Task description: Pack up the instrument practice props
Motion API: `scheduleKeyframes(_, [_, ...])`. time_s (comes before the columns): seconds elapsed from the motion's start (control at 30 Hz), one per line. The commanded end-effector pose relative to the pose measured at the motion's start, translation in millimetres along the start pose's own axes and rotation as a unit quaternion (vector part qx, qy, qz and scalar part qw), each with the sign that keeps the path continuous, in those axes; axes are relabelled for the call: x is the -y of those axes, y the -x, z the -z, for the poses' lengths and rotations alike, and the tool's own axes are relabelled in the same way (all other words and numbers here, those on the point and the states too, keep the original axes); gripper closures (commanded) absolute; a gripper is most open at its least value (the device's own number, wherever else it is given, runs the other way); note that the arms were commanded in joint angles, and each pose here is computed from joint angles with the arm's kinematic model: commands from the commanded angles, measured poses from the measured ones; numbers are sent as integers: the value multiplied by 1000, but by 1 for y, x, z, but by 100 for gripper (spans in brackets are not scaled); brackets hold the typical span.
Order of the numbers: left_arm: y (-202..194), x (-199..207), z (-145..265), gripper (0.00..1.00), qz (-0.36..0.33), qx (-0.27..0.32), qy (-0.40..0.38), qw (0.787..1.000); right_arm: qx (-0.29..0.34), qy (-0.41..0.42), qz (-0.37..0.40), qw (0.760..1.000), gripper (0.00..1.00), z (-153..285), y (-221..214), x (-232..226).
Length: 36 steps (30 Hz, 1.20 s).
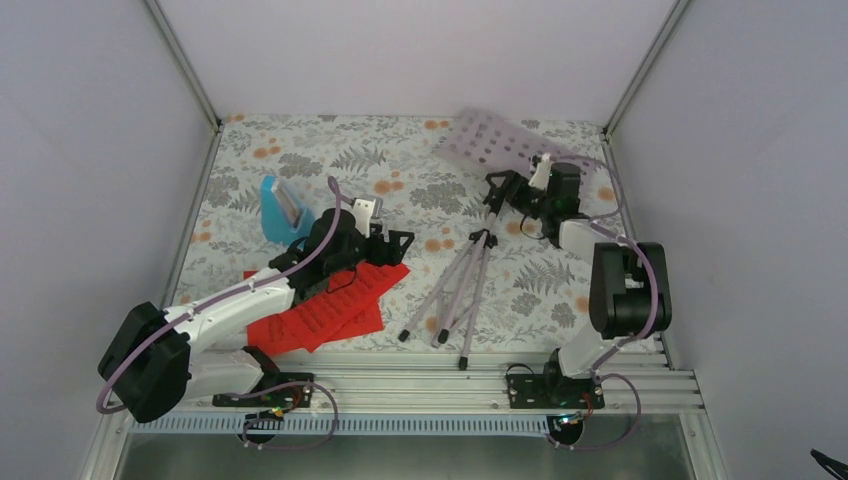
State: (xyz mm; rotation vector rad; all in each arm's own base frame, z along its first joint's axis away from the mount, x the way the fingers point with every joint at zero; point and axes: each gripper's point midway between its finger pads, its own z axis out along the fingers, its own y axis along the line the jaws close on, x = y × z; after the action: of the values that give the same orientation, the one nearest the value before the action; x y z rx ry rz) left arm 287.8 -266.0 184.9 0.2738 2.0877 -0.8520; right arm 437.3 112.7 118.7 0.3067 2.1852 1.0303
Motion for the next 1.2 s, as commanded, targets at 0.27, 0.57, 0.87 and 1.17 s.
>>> scheduleKeyframes(0.27, [-35,3,6,8,-7,-64,-31,997,91,4,90,992,19,49,49,-47])
scheduleKeyframes(0.57, [-83,23,13,24,-6,-148,-79,986,56,2,49,997,25,90,3,-55])
scheduleKeyframes(0.87, [-143,36,19,32,31,-238,-110,964,-95,32,-87,991,42,102,-132,-26])
scheduleKeyframes(1.17, [-181,44,8,39,37,-303,-136,943,-165,5,-146,975,45,118,-210,-1])
